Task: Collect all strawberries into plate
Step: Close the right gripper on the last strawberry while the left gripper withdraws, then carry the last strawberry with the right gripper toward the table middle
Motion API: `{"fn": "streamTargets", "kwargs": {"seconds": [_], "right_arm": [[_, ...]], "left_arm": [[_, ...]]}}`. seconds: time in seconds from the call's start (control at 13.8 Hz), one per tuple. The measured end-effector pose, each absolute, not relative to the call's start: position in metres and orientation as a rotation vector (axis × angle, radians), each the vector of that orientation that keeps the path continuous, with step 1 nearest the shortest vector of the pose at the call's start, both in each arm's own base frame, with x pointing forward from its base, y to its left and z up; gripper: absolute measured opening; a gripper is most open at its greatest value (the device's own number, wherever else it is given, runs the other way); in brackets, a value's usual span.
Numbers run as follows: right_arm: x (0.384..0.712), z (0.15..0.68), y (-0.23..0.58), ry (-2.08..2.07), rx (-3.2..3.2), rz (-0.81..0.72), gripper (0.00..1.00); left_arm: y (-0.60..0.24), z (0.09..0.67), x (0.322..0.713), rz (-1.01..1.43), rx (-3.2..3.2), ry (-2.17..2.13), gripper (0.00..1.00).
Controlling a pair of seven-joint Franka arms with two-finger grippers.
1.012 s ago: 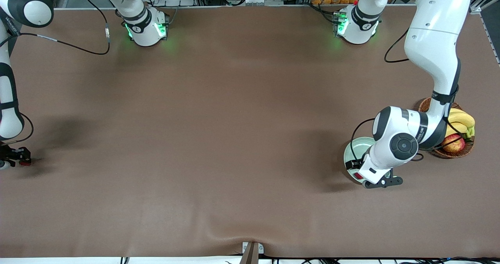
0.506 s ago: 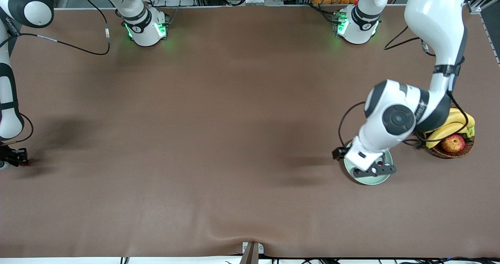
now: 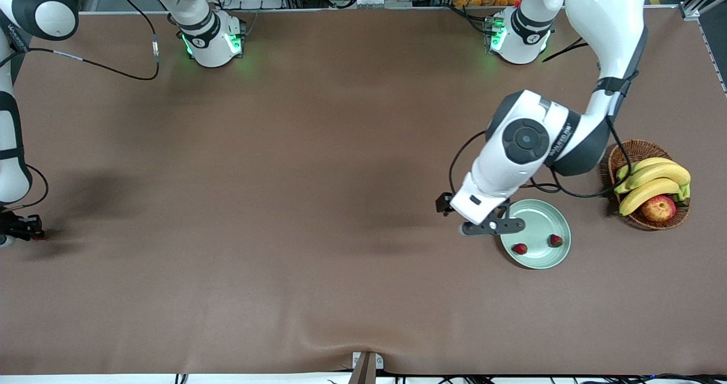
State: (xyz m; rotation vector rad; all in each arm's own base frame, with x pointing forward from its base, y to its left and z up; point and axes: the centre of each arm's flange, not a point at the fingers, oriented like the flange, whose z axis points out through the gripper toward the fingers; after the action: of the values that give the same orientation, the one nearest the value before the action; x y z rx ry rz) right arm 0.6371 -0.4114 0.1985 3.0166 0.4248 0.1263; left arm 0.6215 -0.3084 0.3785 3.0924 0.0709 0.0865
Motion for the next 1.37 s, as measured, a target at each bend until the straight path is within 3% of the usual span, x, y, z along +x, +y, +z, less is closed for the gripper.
{"fn": "streamTargets", "kwargs": {"seconds": [0.22,0.58,1.08,1.37], "right_arm": [[0.648,0.205,-0.395,0.388,3.036,0.116,0.31],[0.659,0.237,-0.358,0.246,3.112,-0.025,0.31],[0.676,0.312,-0.282,-0.004,3.137,-0.174,0.31],[0.687,0.347,-0.221,-0.15,3.128,-0.195,0.31]], "left_arm": [[-0.343,0.377,0.603,0.08,3.091,-0.009,1.0],[-0.41,0.375,0.558,0.041,3.099,0.05,1.0],[-0.428,0.427,0.554,-0.017,3.095,0.23,1.0],[-0.454,0.401,0.544,-0.05,3.078,0.299,1.0]]}}
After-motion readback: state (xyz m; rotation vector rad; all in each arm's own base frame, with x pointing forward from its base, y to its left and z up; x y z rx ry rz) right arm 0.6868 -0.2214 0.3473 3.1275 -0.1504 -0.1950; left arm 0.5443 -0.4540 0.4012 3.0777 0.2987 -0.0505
